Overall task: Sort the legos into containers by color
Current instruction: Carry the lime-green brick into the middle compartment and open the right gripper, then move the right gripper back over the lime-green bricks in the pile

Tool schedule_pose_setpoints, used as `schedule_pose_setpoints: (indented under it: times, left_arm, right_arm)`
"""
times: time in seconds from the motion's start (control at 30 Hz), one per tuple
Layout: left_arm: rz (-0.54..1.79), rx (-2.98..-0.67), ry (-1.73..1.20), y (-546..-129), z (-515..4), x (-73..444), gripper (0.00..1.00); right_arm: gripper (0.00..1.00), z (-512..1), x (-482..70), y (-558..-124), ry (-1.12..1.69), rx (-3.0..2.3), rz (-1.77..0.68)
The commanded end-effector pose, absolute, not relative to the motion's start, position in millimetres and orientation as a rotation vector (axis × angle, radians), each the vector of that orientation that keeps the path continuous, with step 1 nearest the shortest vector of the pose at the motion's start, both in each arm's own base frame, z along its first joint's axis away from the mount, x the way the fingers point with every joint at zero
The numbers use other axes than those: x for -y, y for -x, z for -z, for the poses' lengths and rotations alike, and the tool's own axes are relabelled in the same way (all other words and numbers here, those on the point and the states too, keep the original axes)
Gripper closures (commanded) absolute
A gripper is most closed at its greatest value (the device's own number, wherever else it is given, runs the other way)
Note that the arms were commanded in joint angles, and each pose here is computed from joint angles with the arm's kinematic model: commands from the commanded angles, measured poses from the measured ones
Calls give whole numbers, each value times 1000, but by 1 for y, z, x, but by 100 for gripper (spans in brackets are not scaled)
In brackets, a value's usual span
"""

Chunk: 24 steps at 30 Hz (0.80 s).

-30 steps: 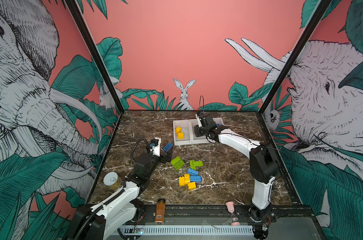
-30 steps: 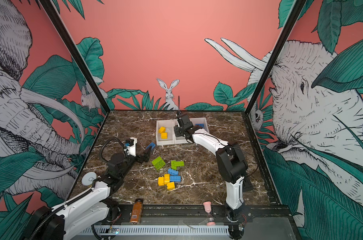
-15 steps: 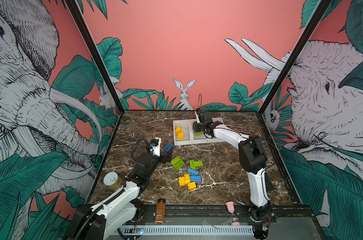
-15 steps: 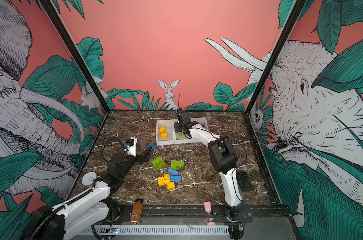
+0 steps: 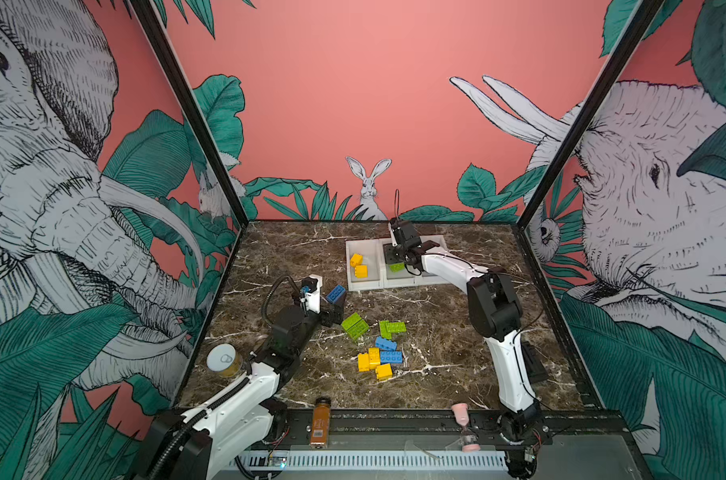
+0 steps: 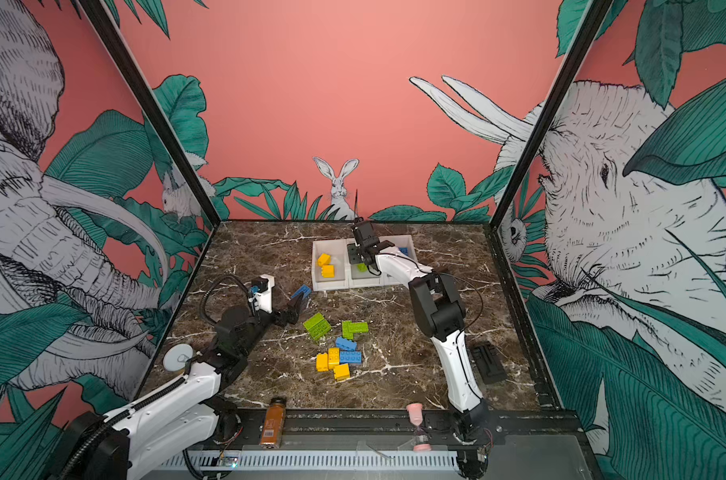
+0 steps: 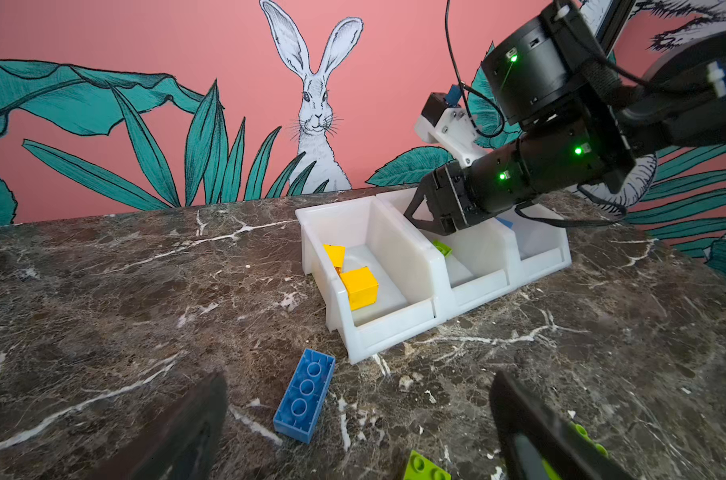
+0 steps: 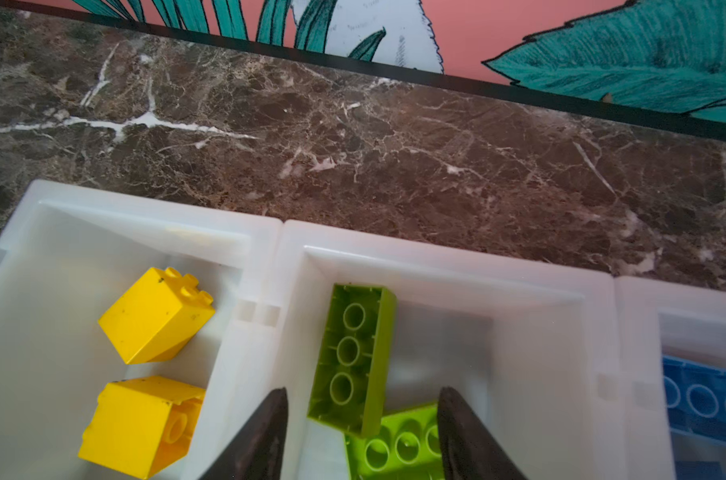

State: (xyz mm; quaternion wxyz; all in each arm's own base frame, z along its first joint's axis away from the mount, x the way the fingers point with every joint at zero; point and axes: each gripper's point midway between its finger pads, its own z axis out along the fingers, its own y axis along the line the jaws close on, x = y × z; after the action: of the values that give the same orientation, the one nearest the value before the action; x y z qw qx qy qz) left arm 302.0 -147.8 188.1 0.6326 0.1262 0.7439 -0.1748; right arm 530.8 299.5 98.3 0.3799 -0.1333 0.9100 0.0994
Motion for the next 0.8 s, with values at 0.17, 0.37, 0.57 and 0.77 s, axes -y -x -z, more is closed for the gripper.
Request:
schedule_pose_setpoints:
  times: [0.17,0.37,0.57,0.77]
  left_arm:
    - [417,-1682,-289,-300,-193,149,1]
    - [408,-1686,-289,-300,-191,148,1]
    - [419,-1692,-294,-301,-189,150,1]
    - [424,-1684,-305,-300,-191,151,1]
  right_arm:
    - [28,-150,-289,-466,438,-2316,-327]
    - [26,-139,-274,-370,749,-2402,-340]
    - [28,-111,-258,-296,968,-2494,-245]
    - [25,-86,-265,-272,1078,-2530,-172]
